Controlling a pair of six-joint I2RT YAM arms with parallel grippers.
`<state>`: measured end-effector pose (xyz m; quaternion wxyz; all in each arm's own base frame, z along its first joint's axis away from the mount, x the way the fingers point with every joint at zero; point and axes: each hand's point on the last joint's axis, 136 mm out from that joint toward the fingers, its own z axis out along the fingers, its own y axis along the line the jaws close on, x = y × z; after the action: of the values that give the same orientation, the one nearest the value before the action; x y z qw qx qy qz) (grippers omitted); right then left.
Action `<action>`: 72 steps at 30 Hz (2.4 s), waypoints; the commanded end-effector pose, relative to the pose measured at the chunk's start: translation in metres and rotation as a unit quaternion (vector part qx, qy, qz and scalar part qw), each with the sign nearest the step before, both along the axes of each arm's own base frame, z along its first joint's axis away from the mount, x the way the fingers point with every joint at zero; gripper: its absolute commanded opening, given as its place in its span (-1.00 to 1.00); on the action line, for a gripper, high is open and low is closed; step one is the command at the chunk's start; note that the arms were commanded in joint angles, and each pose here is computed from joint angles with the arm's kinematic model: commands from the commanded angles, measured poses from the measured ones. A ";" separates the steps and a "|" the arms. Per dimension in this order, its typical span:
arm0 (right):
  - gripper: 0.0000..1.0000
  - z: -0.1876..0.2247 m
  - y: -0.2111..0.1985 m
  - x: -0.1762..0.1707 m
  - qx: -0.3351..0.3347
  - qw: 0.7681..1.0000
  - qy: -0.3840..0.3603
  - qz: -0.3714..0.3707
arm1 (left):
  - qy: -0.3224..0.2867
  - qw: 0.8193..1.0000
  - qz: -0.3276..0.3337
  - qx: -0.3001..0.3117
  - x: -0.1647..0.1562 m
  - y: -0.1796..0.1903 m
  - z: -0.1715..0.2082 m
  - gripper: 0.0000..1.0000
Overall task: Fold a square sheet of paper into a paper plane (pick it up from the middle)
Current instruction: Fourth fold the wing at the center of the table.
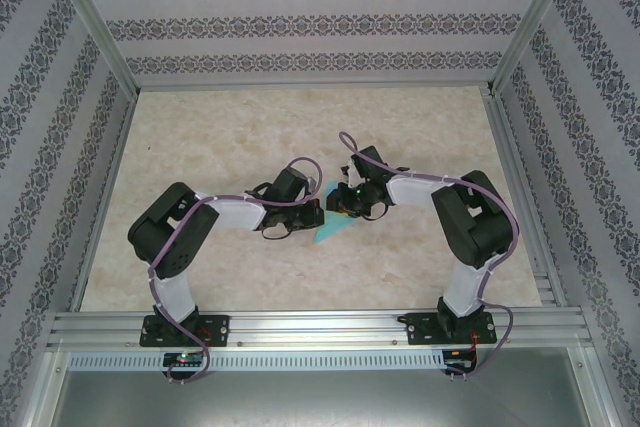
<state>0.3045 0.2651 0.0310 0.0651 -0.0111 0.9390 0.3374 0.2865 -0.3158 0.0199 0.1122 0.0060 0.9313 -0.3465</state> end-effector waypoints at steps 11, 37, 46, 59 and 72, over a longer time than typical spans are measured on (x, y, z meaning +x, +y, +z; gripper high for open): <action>-0.34 0.009 -0.036 0.009 -0.080 0.995 -0.019 -0.053 | 0.009 1.000 -0.006 0.024 -0.007 0.005 -0.012 -0.95; -0.34 -0.040 -0.040 0.008 -0.178 0.982 0.039 -0.044 | -0.016 1.000 -0.011 -0.005 0.000 -0.004 0.015 -0.94; -0.35 -0.065 -0.056 -0.008 -0.260 0.963 0.064 -0.039 | -0.069 0.997 0.006 -0.031 0.019 -0.009 0.054 -0.86; -0.25 -0.077 -0.055 -0.013 -0.261 0.959 0.090 -0.060 | -0.040 0.997 -0.019 -0.055 0.011 -0.021 0.041 -0.88; -0.21 -0.082 -0.057 -0.017 -0.259 0.958 0.100 -0.066 | -0.013 1.000 -0.009 -0.022 0.009 -0.015 0.016 -0.89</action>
<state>0.3224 0.2421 0.0094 0.0533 0.0498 0.9838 0.1640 0.2901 -0.3285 0.0394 0.1155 0.0195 0.9188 -0.3770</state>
